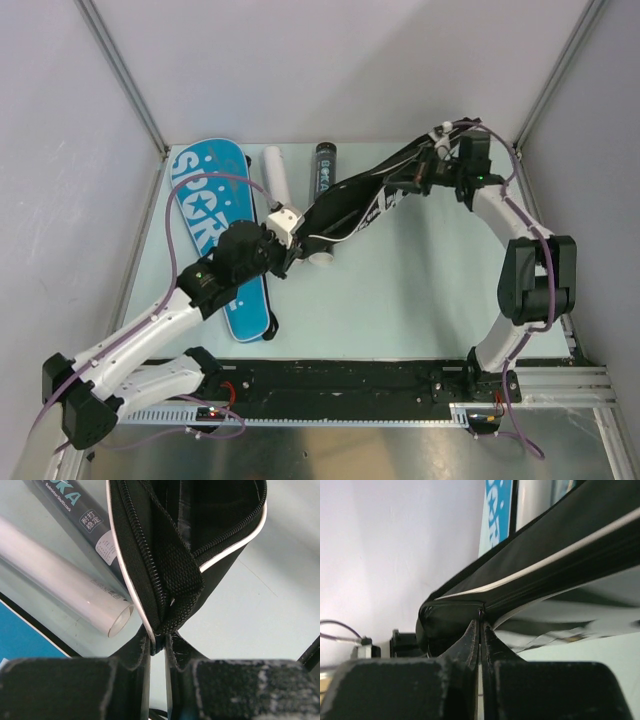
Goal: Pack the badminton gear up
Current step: Zip the racket bag at the center of the board.
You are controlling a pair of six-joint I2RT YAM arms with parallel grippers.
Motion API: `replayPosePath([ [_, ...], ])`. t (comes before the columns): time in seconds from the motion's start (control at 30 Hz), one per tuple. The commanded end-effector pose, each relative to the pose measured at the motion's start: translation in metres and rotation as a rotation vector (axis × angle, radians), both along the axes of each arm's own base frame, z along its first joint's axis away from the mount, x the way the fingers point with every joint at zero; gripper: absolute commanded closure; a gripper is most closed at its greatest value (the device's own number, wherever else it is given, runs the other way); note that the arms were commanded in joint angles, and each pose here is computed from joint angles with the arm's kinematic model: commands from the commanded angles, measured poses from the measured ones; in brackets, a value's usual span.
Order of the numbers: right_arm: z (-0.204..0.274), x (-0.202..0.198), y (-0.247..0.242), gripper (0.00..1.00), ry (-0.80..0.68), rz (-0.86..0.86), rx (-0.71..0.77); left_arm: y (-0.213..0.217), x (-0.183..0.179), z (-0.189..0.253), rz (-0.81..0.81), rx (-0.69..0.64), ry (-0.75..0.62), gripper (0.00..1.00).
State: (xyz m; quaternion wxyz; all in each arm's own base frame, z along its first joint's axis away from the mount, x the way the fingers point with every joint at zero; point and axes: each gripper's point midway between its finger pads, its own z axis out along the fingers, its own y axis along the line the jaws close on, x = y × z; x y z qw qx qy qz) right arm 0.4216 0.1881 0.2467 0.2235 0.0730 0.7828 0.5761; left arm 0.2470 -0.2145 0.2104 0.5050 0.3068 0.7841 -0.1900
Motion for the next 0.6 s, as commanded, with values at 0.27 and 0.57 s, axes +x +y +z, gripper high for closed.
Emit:
replayPosePath([
  [0.27, 0.042, -0.128, 0.135, 1.0, -0.137, 0.321, -0.003, -0.028, 0.03, 0.059, 0.047, -0.223, -0.103, 1.0],
  [0.57, 0.055, -0.172, 0.184, 1.0, -0.183, 0.396, 0.017, -0.033, 0.03, 0.065, 0.04, -0.263, -0.095, 1.0],
])
